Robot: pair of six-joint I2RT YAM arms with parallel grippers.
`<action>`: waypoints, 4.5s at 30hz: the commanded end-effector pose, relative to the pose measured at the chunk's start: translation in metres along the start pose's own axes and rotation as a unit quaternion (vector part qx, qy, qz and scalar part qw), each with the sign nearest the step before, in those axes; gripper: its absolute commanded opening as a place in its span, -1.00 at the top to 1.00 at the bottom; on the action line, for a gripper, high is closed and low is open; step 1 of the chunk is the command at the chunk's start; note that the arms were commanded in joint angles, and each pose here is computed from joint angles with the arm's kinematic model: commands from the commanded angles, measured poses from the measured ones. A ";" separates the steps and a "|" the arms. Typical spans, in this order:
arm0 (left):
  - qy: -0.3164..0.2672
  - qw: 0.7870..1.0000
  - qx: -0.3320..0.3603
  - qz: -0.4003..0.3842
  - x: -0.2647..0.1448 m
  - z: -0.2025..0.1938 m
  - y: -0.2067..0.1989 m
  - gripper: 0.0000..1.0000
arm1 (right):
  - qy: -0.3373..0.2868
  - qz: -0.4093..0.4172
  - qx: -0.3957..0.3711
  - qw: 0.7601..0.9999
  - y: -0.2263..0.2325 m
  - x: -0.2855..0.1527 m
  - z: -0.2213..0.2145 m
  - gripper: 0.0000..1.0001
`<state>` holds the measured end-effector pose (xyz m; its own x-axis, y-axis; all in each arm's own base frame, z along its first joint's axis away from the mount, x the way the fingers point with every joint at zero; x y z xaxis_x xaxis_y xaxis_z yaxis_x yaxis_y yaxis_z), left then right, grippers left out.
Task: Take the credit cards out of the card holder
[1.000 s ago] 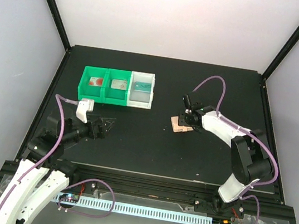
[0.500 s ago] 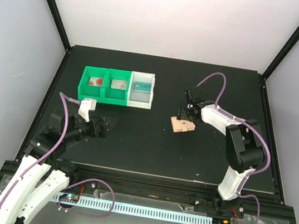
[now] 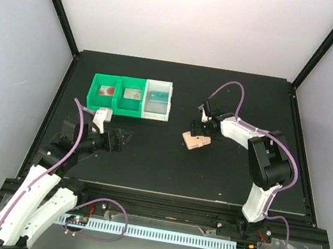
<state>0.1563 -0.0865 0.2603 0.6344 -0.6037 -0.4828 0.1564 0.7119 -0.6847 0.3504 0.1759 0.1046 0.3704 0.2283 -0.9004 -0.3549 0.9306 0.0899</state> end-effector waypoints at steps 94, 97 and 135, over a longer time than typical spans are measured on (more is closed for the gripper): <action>-0.032 0.999 0.021 0.039 0.029 -0.019 -0.005 -0.98 | -0.007 0.082 -0.059 0.995 0.155 -0.055 -0.070 0.29; -0.047 0.998 0.021 0.039 0.017 -0.017 -0.006 -0.98 | -0.001 0.071 -0.064 0.995 0.156 -0.052 -0.070 0.29; -0.050 0.997 -0.031 0.046 0.013 -0.045 0.025 -0.98 | 0.058 -0.020 -0.124 0.990 0.169 -0.017 -0.101 0.65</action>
<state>0.1337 -0.0900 0.2179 0.7297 -0.4836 -0.4833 0.0672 0.7542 -0.6532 0.2035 0.3013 0.1034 0.3267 0.1609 -0.9313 -0.5325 0.8454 -0.0408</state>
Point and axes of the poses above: each gripper's point midway between its finger pads, its own x axis out along the fingers, its own y axis along the line the jaws close on, z = x × y, the point moved 8 cm from there along -x, back along the fingers, and after that the axes turned 9 degrees about -x, right-handed, at the moved point
